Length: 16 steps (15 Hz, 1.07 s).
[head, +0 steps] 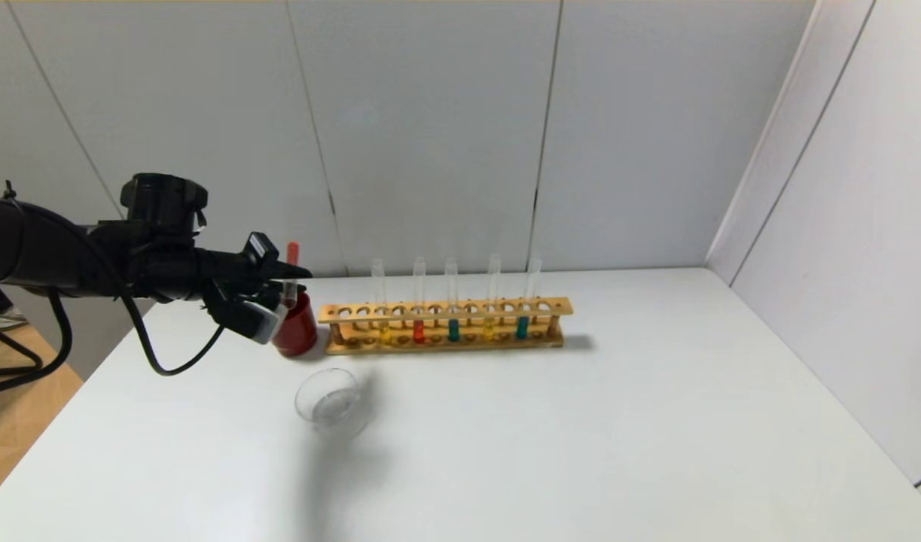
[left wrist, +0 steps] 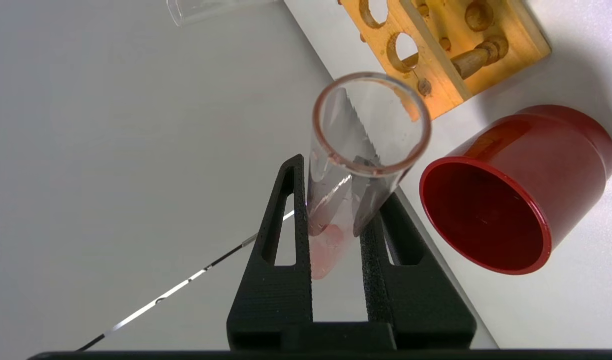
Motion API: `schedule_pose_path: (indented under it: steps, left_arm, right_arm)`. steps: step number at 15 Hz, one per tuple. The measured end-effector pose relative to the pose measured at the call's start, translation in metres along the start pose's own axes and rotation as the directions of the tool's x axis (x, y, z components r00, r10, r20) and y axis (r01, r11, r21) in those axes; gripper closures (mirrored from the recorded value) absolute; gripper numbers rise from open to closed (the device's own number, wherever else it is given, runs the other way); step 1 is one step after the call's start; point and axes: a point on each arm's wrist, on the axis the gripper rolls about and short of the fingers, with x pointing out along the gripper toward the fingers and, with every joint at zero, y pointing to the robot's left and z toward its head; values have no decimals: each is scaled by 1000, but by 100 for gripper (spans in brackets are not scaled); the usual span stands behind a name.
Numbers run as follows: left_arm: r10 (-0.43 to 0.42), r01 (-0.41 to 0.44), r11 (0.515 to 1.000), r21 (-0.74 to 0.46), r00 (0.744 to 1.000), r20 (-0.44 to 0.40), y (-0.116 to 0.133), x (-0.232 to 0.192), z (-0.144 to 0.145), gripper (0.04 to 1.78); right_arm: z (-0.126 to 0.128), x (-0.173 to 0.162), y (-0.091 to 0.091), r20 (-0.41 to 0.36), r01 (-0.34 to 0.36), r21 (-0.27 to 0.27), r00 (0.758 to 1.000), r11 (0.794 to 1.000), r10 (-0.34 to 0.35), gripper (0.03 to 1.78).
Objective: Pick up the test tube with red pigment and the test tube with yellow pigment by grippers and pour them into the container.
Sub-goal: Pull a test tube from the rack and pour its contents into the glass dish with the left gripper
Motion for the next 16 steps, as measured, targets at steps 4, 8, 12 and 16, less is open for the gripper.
schedule_pose_path:
  steps: [4,8,12,16]
  left_arm:
    - [0,0,1000,4,1000,10,1,3,3,149]
    - [5,-5,999,35,1000,2,3,5,3,149]
    - [18,-17,998,67,1000,-9,4,5,1,149]
    - [16,-15,996,87,1000,-12,5,5,1,149]
  right_arm:
    - [0,0,0,0,0,0,1000,1000,0,6]
    - [0,0,0,0,-1,0,1000,1000,1,6]
    - [0,0,0,0,-1,0,1000,1000,1,6]
    - [0,0,0,0,0,0,1000,1000,0,6]
